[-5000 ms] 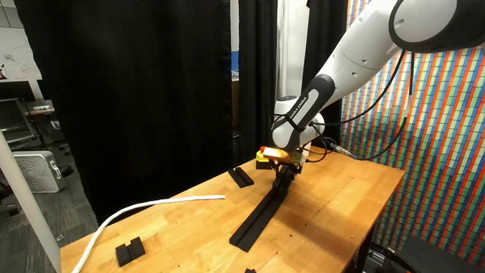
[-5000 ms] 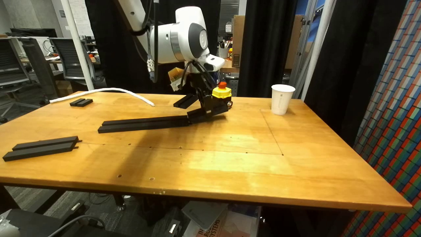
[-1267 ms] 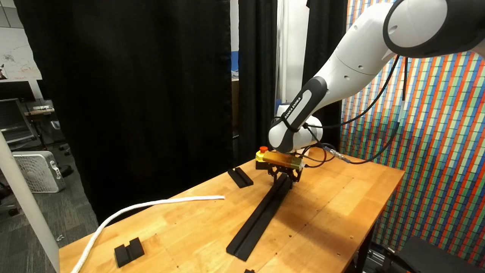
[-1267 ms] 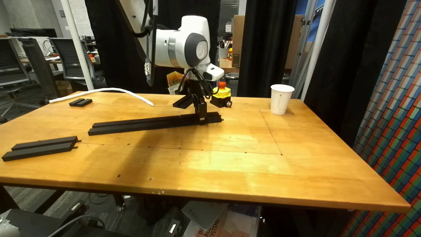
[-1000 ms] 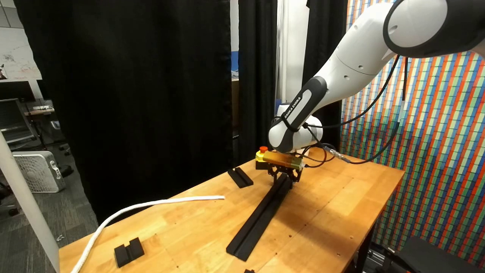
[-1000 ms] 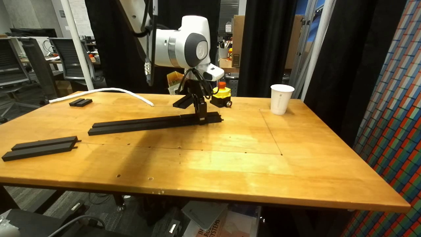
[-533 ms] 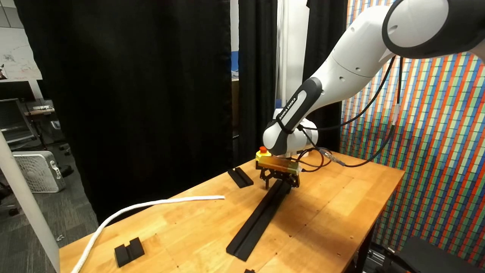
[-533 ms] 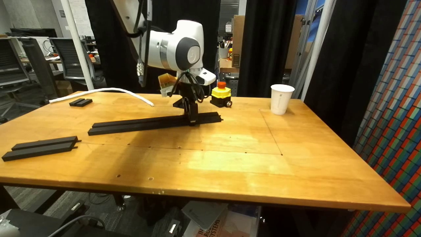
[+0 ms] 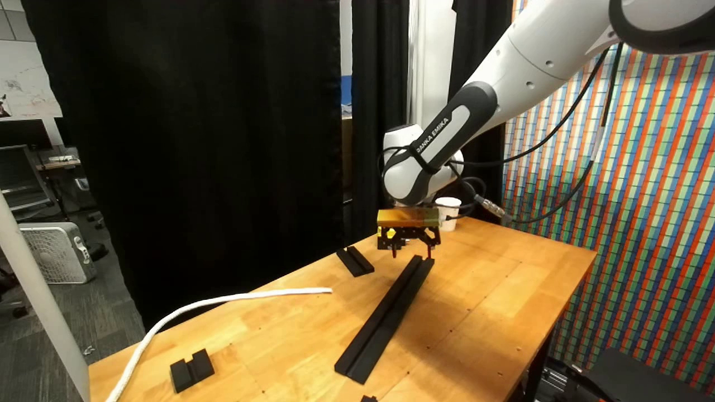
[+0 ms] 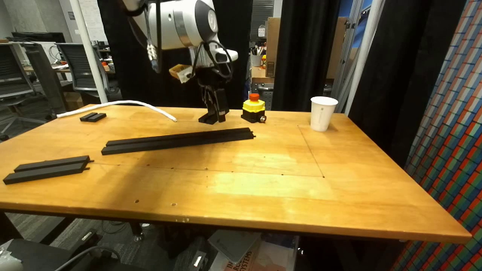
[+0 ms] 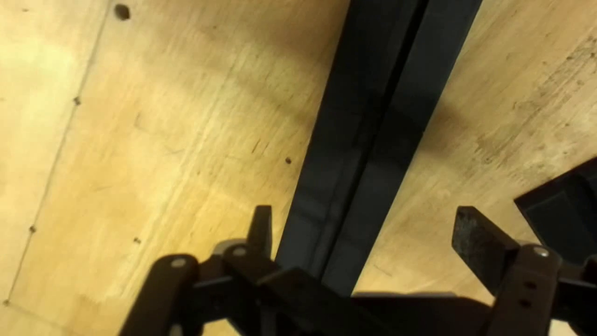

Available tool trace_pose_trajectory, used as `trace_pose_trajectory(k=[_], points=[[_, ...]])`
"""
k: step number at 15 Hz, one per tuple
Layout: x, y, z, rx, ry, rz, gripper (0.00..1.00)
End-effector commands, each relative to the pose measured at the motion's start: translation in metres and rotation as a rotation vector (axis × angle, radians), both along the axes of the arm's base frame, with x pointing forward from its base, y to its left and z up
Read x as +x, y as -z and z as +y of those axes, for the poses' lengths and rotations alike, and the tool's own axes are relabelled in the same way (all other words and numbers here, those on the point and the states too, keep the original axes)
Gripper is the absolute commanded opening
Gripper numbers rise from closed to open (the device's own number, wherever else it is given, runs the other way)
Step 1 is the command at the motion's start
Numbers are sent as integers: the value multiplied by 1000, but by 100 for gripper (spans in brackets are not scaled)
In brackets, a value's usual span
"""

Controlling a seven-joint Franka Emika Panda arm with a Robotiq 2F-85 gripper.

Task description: Arrange the black objects on the table

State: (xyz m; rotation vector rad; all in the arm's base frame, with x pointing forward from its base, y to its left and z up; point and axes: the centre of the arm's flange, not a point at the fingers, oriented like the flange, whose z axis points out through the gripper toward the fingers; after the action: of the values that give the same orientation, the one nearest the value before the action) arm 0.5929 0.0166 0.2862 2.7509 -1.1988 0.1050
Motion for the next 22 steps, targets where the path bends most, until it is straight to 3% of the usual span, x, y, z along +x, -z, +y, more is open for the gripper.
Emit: trace_pose_trajectory(k=[1,7,10,13,22], points=[[-16,-77,16,-46,-143,11,100],[-60,-168,41,-11,-488,-20,100],[-83,-198,34,7,-646,-72,100],[-106,-217,8,35,-734,-80,100],[-203,-252,-127,76,-873,-79,100]])
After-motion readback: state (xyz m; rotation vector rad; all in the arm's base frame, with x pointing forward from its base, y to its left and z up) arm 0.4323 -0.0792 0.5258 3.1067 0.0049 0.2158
